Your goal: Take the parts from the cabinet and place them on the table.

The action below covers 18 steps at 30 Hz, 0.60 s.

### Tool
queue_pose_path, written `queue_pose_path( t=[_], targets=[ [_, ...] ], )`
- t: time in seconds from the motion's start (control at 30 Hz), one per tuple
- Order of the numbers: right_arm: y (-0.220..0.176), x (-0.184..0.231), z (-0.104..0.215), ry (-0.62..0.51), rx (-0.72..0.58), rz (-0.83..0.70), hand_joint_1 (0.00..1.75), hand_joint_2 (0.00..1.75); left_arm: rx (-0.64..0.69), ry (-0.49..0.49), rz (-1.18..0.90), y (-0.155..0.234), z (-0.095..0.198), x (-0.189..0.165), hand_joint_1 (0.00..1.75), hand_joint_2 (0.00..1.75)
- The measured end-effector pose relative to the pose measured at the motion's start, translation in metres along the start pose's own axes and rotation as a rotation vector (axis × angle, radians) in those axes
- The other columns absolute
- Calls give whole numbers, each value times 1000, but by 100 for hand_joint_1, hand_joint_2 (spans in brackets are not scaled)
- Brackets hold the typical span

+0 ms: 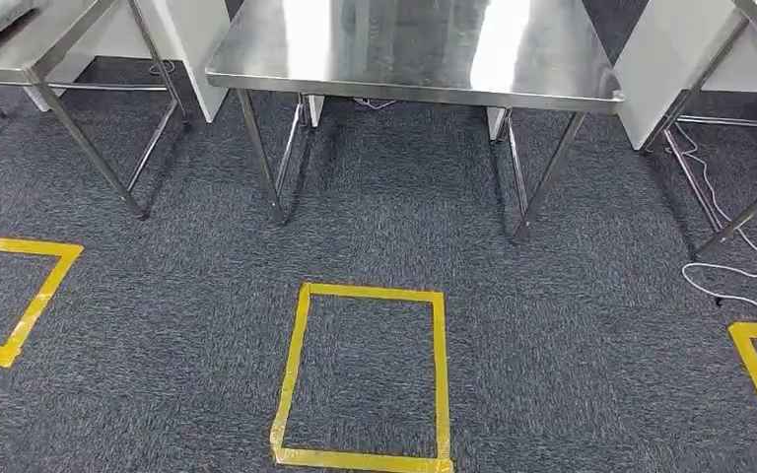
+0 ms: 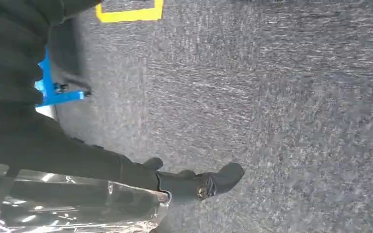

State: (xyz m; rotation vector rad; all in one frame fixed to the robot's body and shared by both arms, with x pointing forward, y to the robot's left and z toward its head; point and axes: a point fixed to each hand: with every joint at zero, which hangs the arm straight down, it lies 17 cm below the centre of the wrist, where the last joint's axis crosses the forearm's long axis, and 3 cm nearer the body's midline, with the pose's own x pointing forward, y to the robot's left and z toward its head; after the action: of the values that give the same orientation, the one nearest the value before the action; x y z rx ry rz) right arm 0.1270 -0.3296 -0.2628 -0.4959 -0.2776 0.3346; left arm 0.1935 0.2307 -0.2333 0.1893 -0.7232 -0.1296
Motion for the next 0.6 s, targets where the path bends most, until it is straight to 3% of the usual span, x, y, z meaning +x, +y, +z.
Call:
queue_pose_path(
  t=[0.6],
  targets=[
    [4, -8, 2, 17, 6, 2, 0, 175, -2, 6, -2, 0, 1, -3, 0, 0]
  ],
)
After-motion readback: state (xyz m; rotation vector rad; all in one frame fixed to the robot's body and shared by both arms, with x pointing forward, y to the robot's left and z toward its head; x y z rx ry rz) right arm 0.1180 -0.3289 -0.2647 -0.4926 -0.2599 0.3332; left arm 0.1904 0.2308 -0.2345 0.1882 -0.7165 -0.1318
